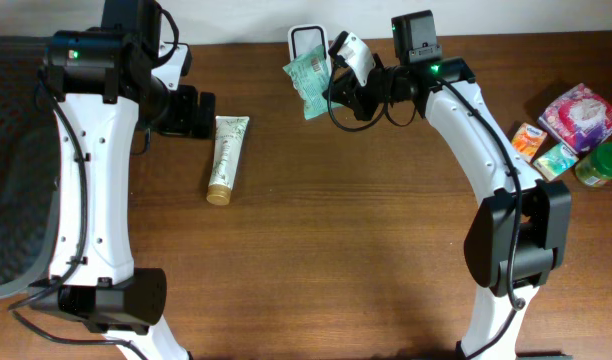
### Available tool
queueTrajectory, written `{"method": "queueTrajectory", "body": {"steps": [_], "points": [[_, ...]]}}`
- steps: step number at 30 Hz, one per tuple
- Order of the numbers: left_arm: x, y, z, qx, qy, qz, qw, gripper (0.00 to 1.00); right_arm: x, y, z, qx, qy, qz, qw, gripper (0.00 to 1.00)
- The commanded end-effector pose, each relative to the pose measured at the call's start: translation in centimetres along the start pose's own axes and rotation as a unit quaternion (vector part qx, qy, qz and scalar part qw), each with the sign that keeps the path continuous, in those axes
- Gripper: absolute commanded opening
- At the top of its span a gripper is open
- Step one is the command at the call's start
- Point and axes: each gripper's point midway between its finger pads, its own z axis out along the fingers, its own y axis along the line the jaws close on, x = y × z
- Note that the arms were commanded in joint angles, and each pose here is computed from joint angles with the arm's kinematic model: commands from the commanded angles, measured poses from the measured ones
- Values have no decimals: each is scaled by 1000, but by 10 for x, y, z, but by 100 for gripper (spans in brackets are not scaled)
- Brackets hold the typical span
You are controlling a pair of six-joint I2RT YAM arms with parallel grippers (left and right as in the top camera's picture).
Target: Scan the item barcode
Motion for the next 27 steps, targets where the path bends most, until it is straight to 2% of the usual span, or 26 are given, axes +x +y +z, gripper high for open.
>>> {"method": "queueTrajectory", "body": {"steps": [1,23,25,27], "points": [[0,1,-4,-3,-5,6,1000,99,-11,-2,-8,11,-9,-15,1000,4],[0,1,-4,-3,-5,6,1000,99,2,3,-8,4,17,9,1000,4],[0,1,-4,-3,-5,6,1000,99,15,0,-9,20,47,22,998,4],[0,1,-4,-3,-5,6,1000,99,46,-16,-16,79,124,40,988,4]]}}
